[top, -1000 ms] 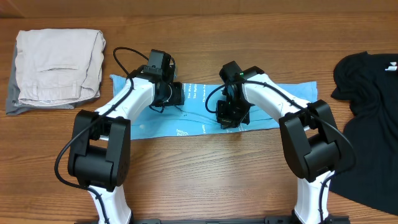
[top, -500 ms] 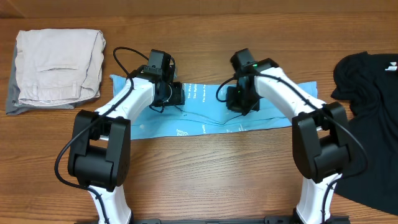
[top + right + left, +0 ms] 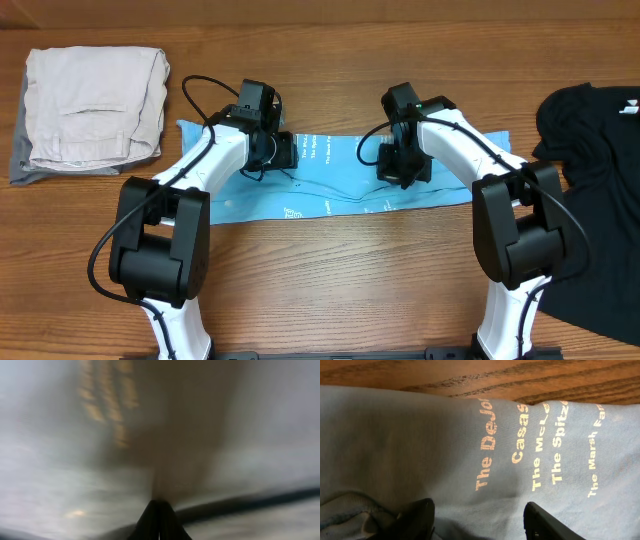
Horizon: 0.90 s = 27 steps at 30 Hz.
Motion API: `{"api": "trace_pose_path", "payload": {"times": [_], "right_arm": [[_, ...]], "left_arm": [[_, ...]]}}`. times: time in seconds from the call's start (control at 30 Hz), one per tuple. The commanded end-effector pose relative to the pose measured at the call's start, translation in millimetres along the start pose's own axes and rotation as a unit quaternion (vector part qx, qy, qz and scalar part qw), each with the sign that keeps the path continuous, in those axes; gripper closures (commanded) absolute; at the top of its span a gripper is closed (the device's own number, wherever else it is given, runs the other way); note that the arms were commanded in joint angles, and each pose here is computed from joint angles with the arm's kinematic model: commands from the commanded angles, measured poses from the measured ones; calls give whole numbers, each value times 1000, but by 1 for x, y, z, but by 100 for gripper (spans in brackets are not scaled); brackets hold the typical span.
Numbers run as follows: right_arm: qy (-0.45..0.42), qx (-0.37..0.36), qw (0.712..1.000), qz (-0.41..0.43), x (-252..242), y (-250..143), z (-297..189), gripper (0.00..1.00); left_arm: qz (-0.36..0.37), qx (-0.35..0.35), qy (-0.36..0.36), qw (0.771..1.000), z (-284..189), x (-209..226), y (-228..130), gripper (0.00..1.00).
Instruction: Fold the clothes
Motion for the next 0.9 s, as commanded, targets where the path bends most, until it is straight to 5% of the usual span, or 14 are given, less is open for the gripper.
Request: {"api": "trace_pose_path", "payload": {"times": [0.0, 0.87], "right_arm": [[-41, 5, 999, 8, -17, -1, 3, 96], [-126, 38, 989, 66, -70, -23, -43, 96]], "left_arm": [[-7, -9, 2, 1000, -7, -1, 2, 39], [-8, -10, 2, 1000, -7, 0, 2, 39]]}}
Point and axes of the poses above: each gripper's point midway between its finger pads, its own z axis out along the fingers, its own x axis along the line the jaws close on, y = z × x, the point moved 5 cm from there along -z, back along the fingers, and after that the axes turned 9 degrees about z, right-handed, at the moved point
